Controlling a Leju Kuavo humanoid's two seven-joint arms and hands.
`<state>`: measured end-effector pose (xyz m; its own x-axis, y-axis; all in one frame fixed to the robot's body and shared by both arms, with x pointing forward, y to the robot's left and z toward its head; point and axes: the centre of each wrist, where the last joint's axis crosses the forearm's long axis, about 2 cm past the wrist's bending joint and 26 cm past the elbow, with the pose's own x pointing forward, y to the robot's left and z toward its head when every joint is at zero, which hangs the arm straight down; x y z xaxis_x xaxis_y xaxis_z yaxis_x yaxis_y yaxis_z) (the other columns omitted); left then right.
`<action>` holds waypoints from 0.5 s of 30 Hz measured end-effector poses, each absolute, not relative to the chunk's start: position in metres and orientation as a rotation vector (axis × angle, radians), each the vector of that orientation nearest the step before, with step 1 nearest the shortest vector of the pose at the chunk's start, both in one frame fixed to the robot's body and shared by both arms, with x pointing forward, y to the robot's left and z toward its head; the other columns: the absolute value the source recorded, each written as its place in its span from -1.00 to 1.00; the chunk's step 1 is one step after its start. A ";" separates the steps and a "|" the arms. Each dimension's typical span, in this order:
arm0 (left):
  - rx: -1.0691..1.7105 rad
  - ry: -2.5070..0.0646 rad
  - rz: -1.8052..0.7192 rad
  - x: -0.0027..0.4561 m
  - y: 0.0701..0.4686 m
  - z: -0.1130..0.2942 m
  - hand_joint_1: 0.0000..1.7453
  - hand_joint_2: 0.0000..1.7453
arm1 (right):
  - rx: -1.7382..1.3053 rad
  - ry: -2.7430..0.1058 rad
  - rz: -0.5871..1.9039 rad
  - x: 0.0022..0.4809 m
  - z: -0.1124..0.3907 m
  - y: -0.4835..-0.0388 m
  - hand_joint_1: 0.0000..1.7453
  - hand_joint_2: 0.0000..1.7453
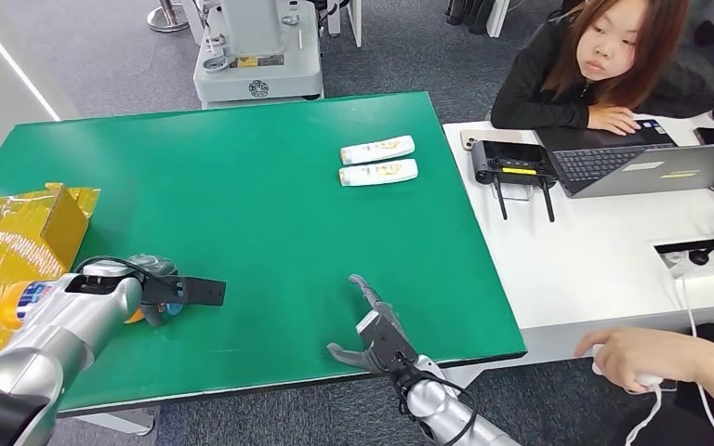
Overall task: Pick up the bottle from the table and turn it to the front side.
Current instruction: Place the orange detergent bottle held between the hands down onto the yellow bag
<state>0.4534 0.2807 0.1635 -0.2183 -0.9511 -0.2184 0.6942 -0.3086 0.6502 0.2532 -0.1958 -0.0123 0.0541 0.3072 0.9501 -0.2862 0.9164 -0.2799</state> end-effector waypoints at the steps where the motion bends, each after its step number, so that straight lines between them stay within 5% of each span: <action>1: 0.722 -0.459 -1.765 0.454 0.281 0.165 -1.00 1.00 | -0.017 -1.447 0.451 0.254 -0.012 -0.197 -1.00 1.00; 5: 0.779 -0.272 -1.716 0.458 0.279 0.174 -1.00 1.00 | -0.020 -1.441 0.450 0.259 -0.012 -0.200 -1.00 1.00; 9: 0.811 -0.215 -1.702 0.460 0.276 0.180 -1.00 -1.00 | -0.014 -1.434 0.453 0.263 -0.011 -0.201 -1.00 1.00; 15: 0.812 -0.223 -1.682 0.462 0.277 0.184 -1.00 -1.00 | 0.010 -1.424 0.459 0.279 -0.005 -0.203 -1.00 1.00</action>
